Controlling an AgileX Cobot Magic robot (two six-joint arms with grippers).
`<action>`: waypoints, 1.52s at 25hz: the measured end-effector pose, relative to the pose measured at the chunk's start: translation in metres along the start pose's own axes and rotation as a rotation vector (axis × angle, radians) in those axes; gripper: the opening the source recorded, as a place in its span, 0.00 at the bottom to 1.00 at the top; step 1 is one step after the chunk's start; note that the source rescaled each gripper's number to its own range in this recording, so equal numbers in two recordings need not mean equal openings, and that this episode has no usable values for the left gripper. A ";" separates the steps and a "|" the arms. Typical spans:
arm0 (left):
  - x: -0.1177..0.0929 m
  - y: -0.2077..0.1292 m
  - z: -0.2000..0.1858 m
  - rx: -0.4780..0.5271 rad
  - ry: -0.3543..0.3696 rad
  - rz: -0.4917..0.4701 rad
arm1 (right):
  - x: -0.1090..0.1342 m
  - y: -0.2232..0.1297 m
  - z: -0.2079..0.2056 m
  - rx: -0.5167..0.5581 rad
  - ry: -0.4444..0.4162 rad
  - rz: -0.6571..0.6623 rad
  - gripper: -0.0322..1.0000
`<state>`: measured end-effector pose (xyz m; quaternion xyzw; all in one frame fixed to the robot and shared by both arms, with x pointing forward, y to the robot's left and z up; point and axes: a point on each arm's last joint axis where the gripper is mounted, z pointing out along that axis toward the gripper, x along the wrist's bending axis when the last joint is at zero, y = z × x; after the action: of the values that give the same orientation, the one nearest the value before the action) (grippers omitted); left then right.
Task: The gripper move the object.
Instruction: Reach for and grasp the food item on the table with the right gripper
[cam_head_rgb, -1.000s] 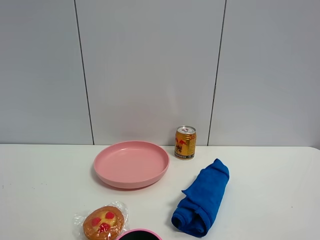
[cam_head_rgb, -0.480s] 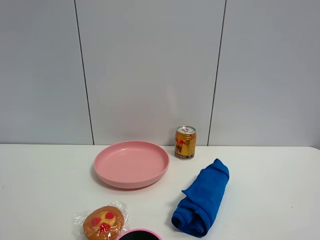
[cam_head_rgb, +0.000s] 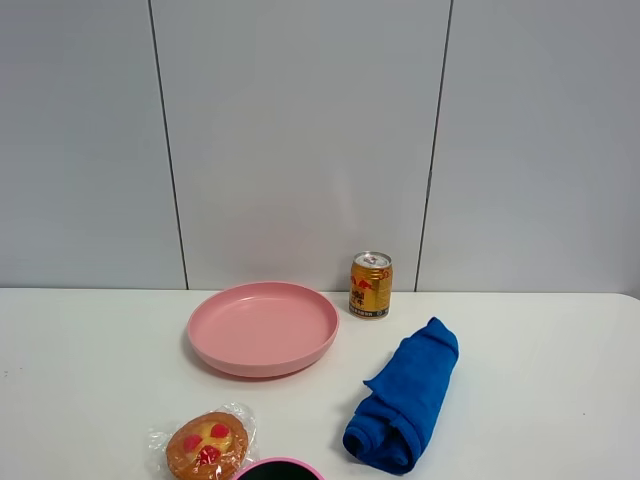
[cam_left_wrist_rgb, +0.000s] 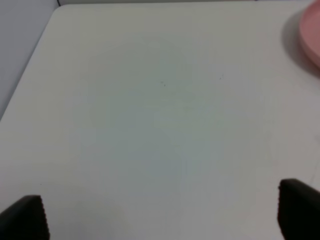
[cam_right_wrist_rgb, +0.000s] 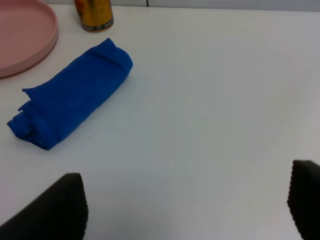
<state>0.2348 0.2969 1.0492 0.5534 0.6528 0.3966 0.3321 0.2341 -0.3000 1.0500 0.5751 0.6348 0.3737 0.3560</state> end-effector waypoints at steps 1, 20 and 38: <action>0.000 0.000 0.000 0.000 0.000 0.000 | 0.000 0.000 0.000 0.000 0.000 0.000 0.77; 0.000 0.000 0.000 0.000 0.000 0.000 | 0.033 0.120 0.006 -0.086 0.395 -0.063 0.77; 0.000 0.000 0.000 0.000 0.000 0.000 | 0.109 0.235 0.111 0.123 1.137 -0.173 0.77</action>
<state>0.2348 0.2969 1.0492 0.5534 0.6528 0.3966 0.3321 0.4316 -0.1703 1.2032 0.2495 0.7916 0.5559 -0.0457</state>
